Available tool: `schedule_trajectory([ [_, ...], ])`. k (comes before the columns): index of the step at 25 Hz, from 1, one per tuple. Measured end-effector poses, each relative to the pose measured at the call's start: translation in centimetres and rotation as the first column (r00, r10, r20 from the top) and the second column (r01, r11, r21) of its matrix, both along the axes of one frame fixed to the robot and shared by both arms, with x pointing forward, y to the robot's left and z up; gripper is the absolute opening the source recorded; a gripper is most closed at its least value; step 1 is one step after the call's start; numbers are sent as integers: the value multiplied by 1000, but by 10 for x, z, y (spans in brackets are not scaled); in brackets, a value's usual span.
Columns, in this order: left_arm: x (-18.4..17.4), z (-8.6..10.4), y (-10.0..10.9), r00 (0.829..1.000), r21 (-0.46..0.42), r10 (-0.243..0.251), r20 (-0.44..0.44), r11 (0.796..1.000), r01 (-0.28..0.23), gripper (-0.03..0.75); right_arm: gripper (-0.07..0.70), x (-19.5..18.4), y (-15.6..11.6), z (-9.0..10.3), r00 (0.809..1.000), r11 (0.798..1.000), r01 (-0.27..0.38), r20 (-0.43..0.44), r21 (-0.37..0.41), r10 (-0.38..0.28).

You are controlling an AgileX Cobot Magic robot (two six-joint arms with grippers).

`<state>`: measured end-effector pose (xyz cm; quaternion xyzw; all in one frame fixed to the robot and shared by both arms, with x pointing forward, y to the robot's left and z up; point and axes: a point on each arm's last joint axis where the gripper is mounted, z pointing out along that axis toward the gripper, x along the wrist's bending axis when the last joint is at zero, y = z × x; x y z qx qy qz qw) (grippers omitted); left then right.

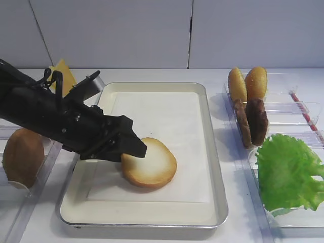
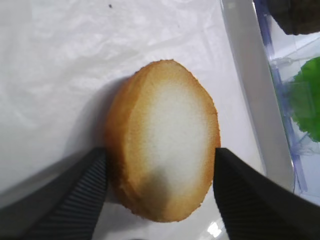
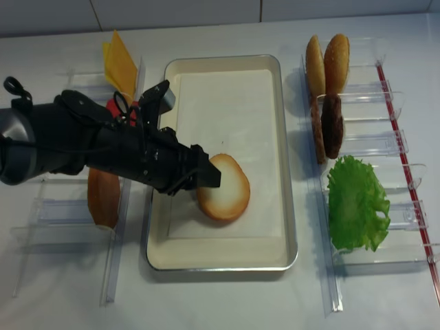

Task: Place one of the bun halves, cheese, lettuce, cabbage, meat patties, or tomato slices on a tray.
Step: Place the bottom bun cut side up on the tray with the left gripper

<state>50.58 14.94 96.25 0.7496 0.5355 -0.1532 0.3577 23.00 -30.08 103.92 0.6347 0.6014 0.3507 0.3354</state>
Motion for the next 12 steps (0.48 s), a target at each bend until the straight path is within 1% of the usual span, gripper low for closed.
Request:
schedule_trajectory([
  [4,1,-1,1,1000,20,1,8,1000,-2,444,692,0,0,0,1000,1000,0,0,-1,0],
  [7,3,0,2,1000,53,-19,23,998,18,444,692,0,0,0,1000,1000,0,0,-1,0],
  [12,14,14,1,997,91,-40,70,995,34,443,692,0,0,0,1000,1000,0,0,-1,0],
])
